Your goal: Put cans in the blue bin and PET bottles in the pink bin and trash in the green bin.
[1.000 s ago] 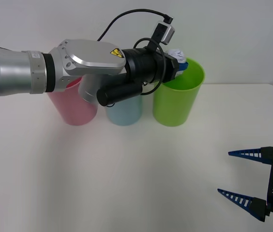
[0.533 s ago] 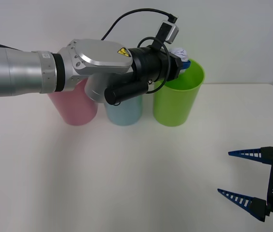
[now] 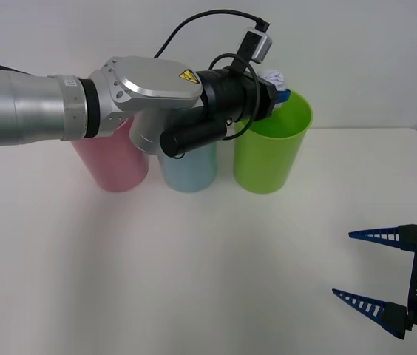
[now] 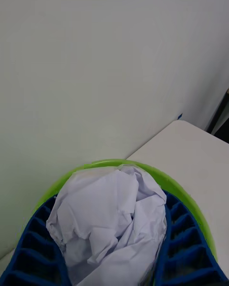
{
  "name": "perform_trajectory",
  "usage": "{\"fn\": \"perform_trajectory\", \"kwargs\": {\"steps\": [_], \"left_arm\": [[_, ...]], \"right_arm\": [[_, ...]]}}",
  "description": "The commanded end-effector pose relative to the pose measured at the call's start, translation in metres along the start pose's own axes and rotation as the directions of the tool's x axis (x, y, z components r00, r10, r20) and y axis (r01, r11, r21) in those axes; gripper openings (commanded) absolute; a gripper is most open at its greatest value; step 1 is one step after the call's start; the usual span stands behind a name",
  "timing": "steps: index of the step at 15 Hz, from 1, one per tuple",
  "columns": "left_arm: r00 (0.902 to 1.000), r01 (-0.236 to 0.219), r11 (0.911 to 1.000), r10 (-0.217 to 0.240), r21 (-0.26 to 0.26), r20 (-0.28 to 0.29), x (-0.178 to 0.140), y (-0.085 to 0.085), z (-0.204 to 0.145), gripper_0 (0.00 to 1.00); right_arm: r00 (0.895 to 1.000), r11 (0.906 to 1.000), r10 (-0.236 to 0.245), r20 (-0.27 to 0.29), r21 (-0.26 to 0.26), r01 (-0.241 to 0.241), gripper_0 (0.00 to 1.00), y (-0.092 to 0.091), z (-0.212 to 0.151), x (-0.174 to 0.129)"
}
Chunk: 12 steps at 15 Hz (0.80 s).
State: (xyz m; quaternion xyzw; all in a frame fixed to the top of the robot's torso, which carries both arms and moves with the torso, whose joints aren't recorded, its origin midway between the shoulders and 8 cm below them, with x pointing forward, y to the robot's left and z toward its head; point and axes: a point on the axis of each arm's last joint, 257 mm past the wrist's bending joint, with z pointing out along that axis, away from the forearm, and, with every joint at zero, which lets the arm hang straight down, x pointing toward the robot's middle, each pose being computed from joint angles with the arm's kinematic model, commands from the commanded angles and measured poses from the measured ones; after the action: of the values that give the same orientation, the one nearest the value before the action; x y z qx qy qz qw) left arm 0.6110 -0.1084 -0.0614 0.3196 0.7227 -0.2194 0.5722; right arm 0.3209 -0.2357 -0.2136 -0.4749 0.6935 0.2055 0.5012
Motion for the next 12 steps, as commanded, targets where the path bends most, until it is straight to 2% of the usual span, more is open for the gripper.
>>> {"fn": "perform_trajectory", "kwargs": {"steps": [1,2,12], "left_arm": [[1.0,-0.001,1.0,0.001,-0.004,0.001,-0.001,0.002,0.0001,0.93],[1.0,0.002,1.0,-0.002,-0.004,0.001,-0.001,0.002,0.0001,1.0],[1.0,0.007,1.0,-0.007,-0.002,0.002,-0.0016,0.0015,0.0001,1.0]], "right_arm": [[1.0,1.0,0.0,0.0,0.0,0.0,1.0,0.0,0.0,0.0],[1.0,1.0,0.0,0.0,0.0,0.0,1.0,0.0,0.0,0.0],[1.0,1.0,0.0,0.0,0.0,0.0,1.0,0.0,0.0,0.0]]}}
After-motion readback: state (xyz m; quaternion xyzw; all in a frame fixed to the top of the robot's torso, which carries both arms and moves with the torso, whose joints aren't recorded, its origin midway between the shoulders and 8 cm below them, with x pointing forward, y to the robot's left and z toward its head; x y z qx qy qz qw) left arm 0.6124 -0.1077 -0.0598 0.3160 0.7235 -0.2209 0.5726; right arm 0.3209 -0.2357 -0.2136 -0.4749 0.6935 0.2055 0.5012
